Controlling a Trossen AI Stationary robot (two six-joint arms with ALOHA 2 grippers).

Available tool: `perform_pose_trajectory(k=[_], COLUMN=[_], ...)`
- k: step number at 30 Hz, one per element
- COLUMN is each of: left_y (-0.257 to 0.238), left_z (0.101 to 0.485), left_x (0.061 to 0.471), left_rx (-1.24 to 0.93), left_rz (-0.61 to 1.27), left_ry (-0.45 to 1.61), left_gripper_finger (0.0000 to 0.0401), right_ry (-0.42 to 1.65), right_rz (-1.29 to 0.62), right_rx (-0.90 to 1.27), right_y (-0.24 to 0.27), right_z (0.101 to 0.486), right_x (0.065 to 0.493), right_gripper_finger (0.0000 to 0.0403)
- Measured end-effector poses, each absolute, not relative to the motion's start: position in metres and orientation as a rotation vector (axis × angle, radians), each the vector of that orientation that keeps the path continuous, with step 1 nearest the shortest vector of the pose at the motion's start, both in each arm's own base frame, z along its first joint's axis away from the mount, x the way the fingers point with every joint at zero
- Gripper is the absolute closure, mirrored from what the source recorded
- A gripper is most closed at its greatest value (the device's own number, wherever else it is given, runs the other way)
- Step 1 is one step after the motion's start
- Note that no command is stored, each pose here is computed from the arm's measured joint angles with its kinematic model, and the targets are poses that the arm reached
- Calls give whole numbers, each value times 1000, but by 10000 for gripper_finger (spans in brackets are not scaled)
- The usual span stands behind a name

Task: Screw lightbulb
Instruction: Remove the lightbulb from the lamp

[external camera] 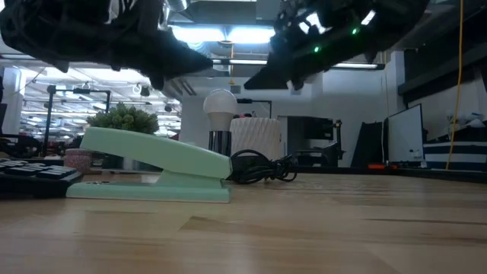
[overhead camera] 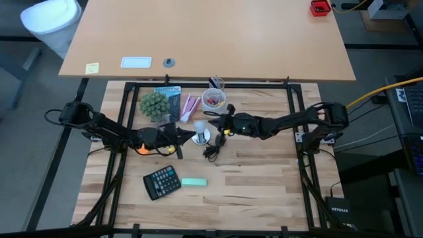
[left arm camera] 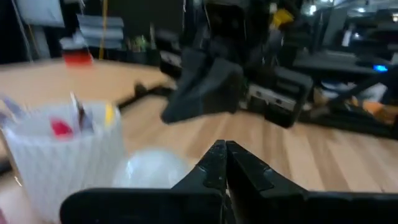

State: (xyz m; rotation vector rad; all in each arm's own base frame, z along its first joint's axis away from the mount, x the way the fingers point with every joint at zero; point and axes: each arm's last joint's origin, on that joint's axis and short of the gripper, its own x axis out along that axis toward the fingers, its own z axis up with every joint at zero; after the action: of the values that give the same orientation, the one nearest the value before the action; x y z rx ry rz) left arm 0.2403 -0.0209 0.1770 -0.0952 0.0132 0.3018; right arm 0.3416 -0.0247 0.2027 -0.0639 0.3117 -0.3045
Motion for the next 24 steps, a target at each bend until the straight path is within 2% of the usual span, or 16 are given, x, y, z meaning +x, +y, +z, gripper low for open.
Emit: perform_pose_trajectory(k=[5,11,18,24], left_y=[-18,-1,18,18], left_z=[186,179,164,162], left_x=[239,240,237,238], left_rx=[-15,-15,-125,-131], left_rz=[401,501,595,542], left_ry=[-60,3,115,141], left_gripper_finger=[400,400,400,400], right_ry=[254,225,251,276], right_rz=[-192,-54,-132,-191], right_rx=[-51,-53,-84,-88], right_y=[-8,16,15,3], right_z=[225,222,195,181], right_x=[334,339,351,356], right_gripper_finger=[391,391,391,391])
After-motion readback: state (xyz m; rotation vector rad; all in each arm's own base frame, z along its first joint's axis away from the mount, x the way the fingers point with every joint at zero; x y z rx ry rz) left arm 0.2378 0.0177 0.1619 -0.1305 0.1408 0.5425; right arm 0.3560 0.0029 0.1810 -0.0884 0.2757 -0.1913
